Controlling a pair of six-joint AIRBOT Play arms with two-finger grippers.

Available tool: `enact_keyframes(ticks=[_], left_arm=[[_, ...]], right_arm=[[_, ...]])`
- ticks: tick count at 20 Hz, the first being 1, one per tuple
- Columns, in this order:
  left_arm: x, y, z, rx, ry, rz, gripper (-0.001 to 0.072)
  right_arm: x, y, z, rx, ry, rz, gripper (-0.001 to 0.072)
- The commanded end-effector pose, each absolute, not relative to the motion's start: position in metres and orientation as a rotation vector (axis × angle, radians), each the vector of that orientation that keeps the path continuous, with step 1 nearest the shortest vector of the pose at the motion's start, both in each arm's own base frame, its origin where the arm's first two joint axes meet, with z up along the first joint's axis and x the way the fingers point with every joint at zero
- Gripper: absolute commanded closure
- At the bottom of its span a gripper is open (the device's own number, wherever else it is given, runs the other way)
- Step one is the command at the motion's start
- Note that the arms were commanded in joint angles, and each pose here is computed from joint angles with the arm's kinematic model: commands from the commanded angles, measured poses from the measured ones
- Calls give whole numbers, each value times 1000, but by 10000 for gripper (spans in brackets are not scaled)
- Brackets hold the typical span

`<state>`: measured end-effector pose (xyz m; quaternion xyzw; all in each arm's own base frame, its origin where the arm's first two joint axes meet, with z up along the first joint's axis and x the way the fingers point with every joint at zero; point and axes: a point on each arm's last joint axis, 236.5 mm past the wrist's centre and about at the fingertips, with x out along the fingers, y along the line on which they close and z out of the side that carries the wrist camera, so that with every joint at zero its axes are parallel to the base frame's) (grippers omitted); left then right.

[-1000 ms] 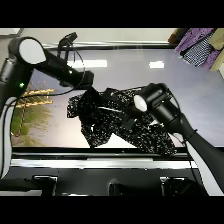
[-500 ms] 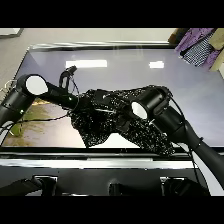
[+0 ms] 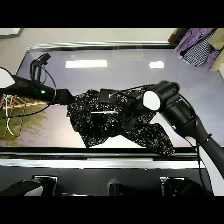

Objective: Fold the clothes and pants, and hang the long-sleeved shirts on hangers.

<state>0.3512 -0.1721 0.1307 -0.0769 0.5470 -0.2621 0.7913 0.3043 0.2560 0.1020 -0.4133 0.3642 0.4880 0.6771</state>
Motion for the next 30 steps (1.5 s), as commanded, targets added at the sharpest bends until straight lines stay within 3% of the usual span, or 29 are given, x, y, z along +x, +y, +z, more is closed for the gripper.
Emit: enact_keyframes(ticks=[1,5,9,22,24,25,27,30], left_arm=[[325,-153,115,54,1235,-697,153],[306,-176,88,308,1175,-945,151],[281,-211,84,237,1109,-1171,148],[282,-200,44,270,1087,-1172,152],[292,-200,43,270,1057,-1138,215],[297,-200,43,270,1044,-1126,331],[298,-200,43,271,1039,-1121,651],[298,-200,45,268,1037,-1119,679]], right_arm=[[300,264,105,-1003,719,1227,674],[304,265,97,-1011,732,1231,674],[305,266,90,-1010,749,1236,674],[306,272,92,-988,731,1242,675],[300,275,93,-969,737,1265,675],[297,275,92,-964,745,1276,675],[296,275,92,-965,749,1277,674],[297,273,93,-970,746,1269,668]])
